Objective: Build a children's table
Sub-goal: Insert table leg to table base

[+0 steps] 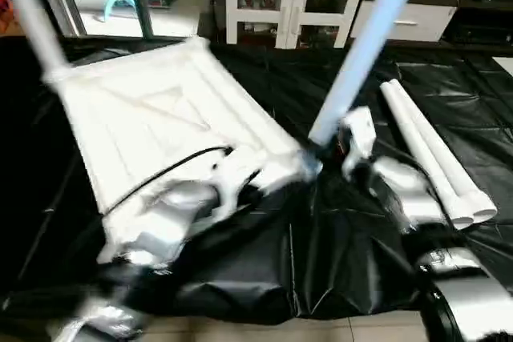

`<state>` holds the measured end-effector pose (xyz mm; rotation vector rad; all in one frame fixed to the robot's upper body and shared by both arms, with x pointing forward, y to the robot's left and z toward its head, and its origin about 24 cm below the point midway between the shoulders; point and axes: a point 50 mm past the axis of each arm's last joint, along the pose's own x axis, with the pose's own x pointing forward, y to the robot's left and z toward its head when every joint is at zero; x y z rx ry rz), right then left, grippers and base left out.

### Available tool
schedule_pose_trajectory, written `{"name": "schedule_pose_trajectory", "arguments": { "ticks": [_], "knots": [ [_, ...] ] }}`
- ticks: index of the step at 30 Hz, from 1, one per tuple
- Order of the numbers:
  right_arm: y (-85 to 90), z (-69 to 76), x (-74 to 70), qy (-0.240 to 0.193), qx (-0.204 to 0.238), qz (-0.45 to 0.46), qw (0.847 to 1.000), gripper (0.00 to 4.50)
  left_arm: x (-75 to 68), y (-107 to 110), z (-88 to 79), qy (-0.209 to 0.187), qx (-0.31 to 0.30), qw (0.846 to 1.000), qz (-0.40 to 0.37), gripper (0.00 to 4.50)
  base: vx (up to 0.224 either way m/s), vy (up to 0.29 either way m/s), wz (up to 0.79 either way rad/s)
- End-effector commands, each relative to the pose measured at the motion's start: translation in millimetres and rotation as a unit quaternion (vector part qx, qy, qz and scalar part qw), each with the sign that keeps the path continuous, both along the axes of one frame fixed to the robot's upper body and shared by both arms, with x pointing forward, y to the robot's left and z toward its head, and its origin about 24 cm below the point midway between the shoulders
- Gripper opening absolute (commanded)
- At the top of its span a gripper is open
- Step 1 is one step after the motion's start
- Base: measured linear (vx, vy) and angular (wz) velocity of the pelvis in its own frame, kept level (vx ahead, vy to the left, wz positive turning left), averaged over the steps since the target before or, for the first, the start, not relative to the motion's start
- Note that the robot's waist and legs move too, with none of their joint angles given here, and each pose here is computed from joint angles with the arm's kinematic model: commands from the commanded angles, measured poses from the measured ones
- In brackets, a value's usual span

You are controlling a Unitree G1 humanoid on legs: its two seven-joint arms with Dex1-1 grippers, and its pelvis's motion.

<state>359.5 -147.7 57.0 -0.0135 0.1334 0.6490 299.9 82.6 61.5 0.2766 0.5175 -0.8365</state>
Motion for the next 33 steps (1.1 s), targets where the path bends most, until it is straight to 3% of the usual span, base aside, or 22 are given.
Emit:
{"name": "schedule_pose_trajectory", "arguments": {
  "ticks": [1, 3, 7, 14, 15, 19, 20, 24, 28, 33],
  "knots": [
    [0.0, -71.7, -23.7, 0.170, -0.075, -0.117, 0.975, 1.88, 2.6, -33.6, 17.6, -0.026, -0.017, 0.999, 0.030, 0.00, 0.000, 0.000, 0.00],
    [9.2, -71.9, -22.6, 0.171, -0.076, -0.120, 0.975, 1.88, 1.3, -41.5, 18.1, -0.025, -0.018, 0.999, 0.028, 0.00, 0.000, 0.000, 0.00],
    [22.9, -68.5, -19.2, 0.165, -0.074, -0.119, 0.976, 1.88, 3.0, -37.4, 17.8, -0.026, -0.009, 0.999, 0.041, 0.00, 0.000, 0.000, 0.00],
    [22.5, -61.7, -12.6, 0.149, -0.065, -0.147, 0.976, 1.88, 3.2, -18.2, 14.9, -0.016, 0.017, 0.997, 0.076, 0.00, 0.000, 0.000, 0.00],
    [22.6, -56.7, -10.3, 0.140, -0.035, -0.145, 0.979, 1.88, 3.5, -14.3, 14.2, -0.017, 0.020, 0.997, 0.078, 0.00, 0.000, 0.000, 0.00],
    [22.8, -49.2, -7.4, 0.122, -0.011, -0.127, 0.984, 1.88, 4.0, -11.0, 13.3, -0.020, 0.025, 0.997, 0.073, 0.00, 0.000, 0.000, 0.00],
    [22.8, -48.9, -7.3, 0.121, -0.011, -0.126, 0.985, 2.44, 4.0, -10.9, 13.3, -0.020, 0.025, 0.997, 0.072, 0.00, 0.000, 0.000, 0.00],
    [14.8, -23.5, -0.3, 0.039, 0.020, -0.081, 0.996, 2.74, 3.9, -2.9, 10.9, -0.039, 0.028, 0.998, 0.039, 0.00, 0.000, 0.000, 0.00],
    [7.8, -12.0, -1.1, 0.004, 0.031, -0.037, 0.999, 3.06, 3.0, 3.3, 8.5, -0.043, 0.037, 0.998, 0.029, 0.00, 0.000, 0.000, 0.00],
    [-16.7, 4.3, -10.0, -0.025, 0.041, 0.052, 0.998, 3.47, -2.3, 12.5, 4.9, -0.047, 0.033, 0.998, -0.013, 0.00, 0.000, 0.000, 0.00]
  ]
}}
